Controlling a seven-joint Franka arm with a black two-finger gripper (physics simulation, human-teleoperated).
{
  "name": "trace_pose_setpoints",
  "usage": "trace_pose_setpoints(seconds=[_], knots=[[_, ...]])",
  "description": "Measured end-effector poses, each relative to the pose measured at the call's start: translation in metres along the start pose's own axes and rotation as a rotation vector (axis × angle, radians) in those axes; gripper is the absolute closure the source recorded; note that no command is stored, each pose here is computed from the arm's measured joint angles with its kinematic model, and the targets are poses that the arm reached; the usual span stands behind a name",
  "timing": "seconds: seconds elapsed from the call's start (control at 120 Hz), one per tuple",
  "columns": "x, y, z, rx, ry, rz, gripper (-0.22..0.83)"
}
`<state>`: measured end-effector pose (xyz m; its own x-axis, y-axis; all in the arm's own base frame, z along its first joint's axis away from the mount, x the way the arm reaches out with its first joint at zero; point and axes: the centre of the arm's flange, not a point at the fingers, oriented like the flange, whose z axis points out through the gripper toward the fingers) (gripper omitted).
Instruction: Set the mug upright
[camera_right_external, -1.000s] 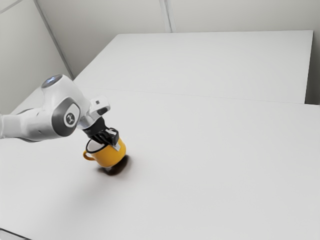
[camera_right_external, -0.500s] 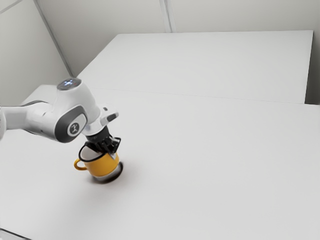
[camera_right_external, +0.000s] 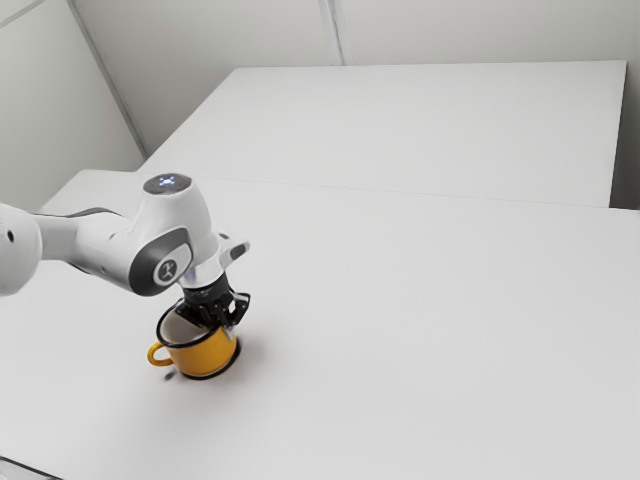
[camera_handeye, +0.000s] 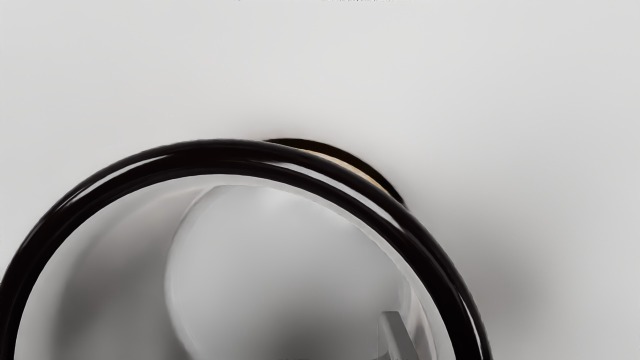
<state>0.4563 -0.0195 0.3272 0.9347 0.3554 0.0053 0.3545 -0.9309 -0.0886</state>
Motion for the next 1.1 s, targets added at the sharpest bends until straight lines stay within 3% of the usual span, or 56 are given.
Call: trace_pose_setpoints(seconds=[0.192, 0.375, 0.6, 0.883, 1.1], knots=[[0.006, 0.003, -0.009, -0.014, 0.001, -0.034, 0.36], [0.013, 0.004, -0.022, -0.018, 0.007, -0.052, 0.15], [0.031, 0.006, -0.064, -0.032, 0.037, -0.051, 0.05], [0.077, 0.011, -0.17, -0.039, 0.119, 0.059, 0.01], [0.095, -0.013, -0.27, -0.065, 0.175, 0.141, 0.0]])
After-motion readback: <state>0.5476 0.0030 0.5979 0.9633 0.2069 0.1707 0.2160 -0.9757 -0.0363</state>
